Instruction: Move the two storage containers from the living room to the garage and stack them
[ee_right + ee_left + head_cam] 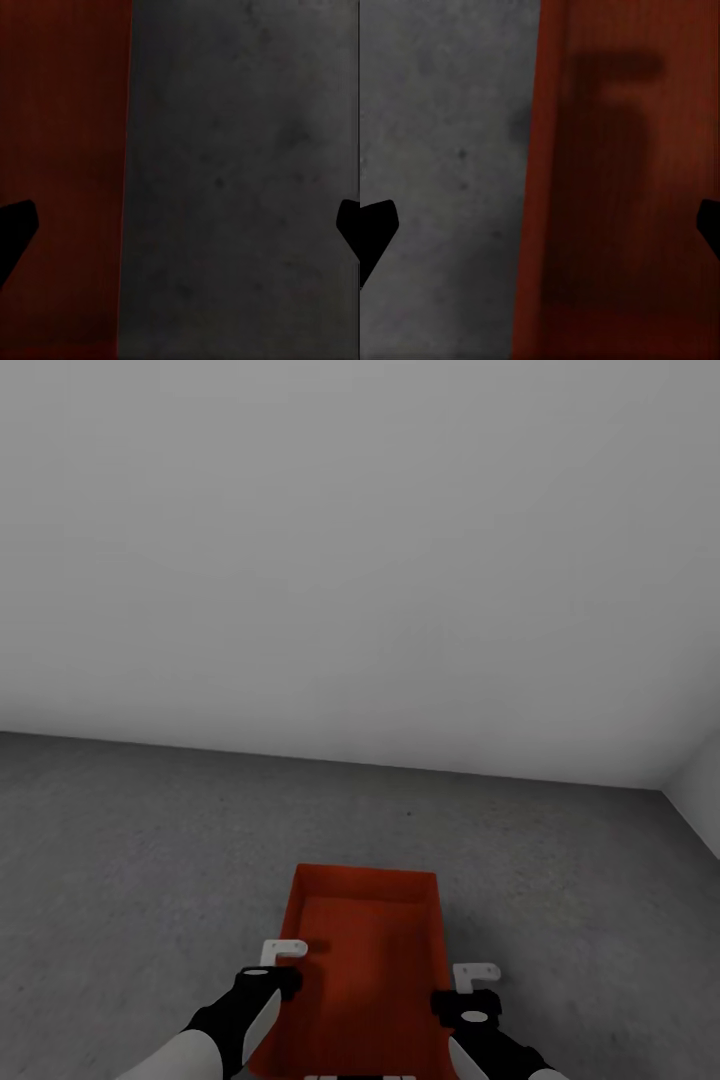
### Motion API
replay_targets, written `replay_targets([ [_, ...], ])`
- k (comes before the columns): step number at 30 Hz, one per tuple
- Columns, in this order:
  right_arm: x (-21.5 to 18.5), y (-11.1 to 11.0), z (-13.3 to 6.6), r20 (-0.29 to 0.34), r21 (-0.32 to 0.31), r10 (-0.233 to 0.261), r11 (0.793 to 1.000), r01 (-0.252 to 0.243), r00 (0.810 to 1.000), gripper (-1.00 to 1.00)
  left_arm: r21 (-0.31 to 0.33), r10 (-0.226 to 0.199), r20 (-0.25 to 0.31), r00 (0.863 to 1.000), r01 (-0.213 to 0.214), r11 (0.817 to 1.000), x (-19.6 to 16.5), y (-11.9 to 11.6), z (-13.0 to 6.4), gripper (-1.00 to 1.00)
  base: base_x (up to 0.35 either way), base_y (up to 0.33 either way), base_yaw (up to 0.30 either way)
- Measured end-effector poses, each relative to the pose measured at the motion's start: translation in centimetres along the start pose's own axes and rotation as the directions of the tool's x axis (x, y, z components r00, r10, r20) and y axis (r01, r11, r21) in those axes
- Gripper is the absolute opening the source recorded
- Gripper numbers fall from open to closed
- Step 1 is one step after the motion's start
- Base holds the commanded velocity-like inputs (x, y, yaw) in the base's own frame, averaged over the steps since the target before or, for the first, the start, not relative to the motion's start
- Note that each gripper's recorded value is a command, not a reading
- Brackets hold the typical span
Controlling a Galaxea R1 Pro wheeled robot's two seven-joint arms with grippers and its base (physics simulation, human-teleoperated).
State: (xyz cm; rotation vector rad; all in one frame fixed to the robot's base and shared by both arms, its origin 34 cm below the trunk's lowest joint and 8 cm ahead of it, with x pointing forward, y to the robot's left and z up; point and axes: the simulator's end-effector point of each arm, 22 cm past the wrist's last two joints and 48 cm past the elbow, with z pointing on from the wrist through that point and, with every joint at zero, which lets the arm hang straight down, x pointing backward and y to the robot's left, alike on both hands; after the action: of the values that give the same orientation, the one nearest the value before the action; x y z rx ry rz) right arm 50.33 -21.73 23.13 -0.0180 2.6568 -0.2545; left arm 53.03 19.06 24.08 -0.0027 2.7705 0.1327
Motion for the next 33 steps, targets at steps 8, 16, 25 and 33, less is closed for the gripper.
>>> replay_targets([
  [8,-1.2,-0.2,-1.4,-0.001,-0.001,0.0,1.0,0.0,1.0,1.0,-0.001,0.001,-0.003,1.0,-0.001,1.0,-1.0,0.3,-1.5,1.0,0.0,0.0,0.0],
  [16,-2.3,-0.4,-2.7,-0.001,-0.003,0.0,1.0,0.0,1.0,1.0,-0.002,0.001,-0.002,1.0,-0.001,1.0,-2.0,0.4,-2.9,1.0,0.0,0.0,0.0],
  [25,-3.6,-0.7,-4.3,-0.001,-0.003,0.001,1.0,-0.001,1.0,1.0,-0.002,0.0,0.0,1.0,0.0,1.0,-3.1,0.6,-4.6,1.0,0.0,0.0,0.0],
  [33,-4.7,-1.0,-5.6,-0.001,-0.003,0.001,1.0,-0.001,1.0,1.0,-0.002,-0.001,0.003,1.0,0.001,1.0,-4.1,0.7,-6.1,1.0,0.0,0.0,0.0],
])
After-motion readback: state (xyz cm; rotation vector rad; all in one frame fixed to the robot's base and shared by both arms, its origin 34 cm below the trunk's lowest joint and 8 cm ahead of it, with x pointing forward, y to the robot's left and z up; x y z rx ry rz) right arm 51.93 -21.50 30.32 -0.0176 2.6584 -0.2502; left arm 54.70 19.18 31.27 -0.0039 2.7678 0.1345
